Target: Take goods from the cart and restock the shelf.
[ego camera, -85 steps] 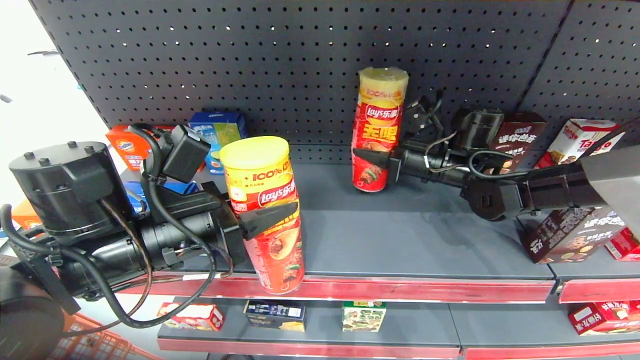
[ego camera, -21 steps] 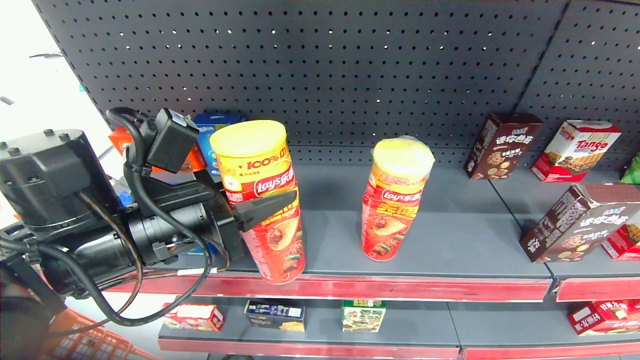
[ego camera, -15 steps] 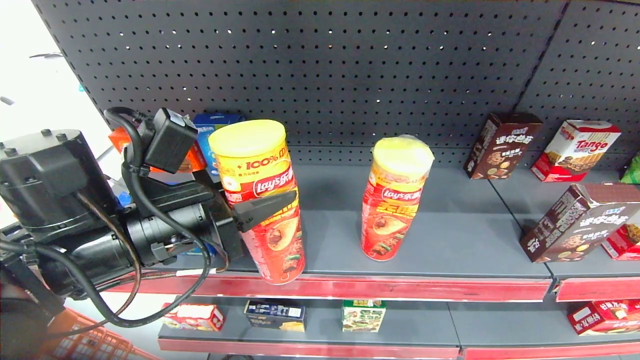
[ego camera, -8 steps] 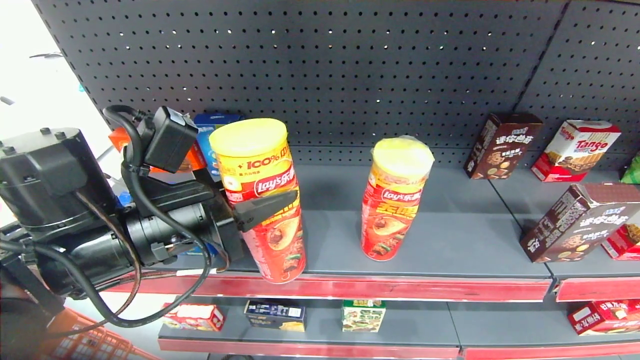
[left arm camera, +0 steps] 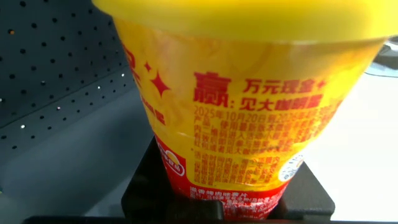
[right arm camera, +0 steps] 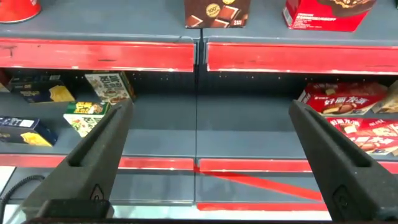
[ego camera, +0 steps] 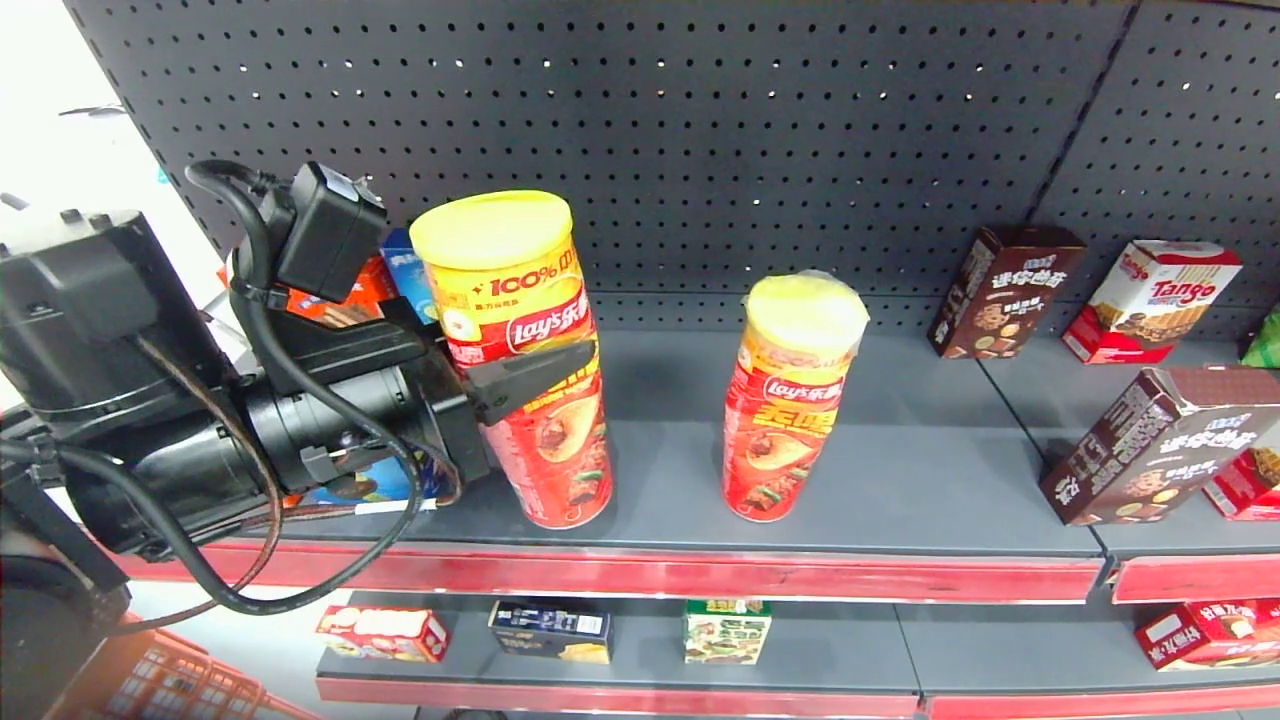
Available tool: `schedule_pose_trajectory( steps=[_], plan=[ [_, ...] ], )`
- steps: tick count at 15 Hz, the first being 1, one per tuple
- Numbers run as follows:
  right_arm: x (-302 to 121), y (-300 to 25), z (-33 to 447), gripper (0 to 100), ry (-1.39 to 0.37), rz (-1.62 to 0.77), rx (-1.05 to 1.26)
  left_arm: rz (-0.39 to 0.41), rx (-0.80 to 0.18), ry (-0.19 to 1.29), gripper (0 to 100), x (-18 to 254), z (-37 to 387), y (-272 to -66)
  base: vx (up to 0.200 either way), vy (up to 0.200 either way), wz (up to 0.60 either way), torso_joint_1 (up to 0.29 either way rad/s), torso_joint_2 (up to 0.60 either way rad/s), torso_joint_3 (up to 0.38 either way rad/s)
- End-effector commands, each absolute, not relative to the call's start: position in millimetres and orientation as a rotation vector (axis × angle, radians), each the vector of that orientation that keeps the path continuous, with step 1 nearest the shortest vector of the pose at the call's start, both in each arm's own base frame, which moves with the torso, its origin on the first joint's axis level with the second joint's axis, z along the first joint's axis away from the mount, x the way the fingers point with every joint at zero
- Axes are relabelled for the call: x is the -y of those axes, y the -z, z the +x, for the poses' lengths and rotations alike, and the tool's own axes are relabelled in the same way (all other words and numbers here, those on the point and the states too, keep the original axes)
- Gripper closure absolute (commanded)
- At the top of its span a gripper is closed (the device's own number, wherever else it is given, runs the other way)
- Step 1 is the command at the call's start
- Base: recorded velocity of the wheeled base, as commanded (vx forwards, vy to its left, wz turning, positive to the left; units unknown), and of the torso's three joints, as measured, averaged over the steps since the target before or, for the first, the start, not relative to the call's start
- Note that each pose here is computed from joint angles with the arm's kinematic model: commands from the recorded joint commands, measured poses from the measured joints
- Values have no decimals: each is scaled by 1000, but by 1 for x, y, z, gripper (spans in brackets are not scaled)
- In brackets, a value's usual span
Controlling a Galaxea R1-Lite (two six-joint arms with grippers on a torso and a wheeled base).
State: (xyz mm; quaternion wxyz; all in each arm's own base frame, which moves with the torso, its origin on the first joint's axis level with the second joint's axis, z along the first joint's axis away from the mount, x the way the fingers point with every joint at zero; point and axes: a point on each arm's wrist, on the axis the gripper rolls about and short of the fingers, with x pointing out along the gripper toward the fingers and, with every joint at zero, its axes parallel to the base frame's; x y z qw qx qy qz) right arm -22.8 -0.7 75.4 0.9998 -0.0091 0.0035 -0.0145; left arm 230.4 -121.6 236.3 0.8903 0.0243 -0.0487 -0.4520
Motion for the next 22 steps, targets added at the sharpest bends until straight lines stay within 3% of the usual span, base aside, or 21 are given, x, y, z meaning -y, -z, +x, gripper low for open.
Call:
schedule_pose_trajectory(
  steps=[1,3,7,9,10,11,15,22],
  plan=[
    [1,-75,-22,0,29,-19,-11,52,108,936,100,122,232,-238,0,0,0,0,0,0],
    [1,-75,-22,0,29,-19,-11,47,33,938,100,123,235,-237,0,0,0,0,0,0],
    [1,-75,-22,0,29,-19,-11,16,118,868,100,145,270,-260,0,0,0,0,0,0],
    [1,-75,-22,0,29,-19,-11,40,126,905,100,152,272,-257,0,0,0,0,0,0],
    [1,-75,-22,0,29,-19,-11,115,118,881,100,151,287,-248,0,0,0,0,0,0],
    [1,-75,-22,0,29,-19,-11,118,103,890,100,155,294,-243,0,0,0,0,0,0],
    [1,-75,-22,0,28,-19,-11,92,-1,1137,100,159,301,-253,0,0,0,0,0,0],
    [1,-75,-22,0,29,-19,-11,32,-12,1149,100,180,356,-269,0,0,0,0,0,0]
  ],
)
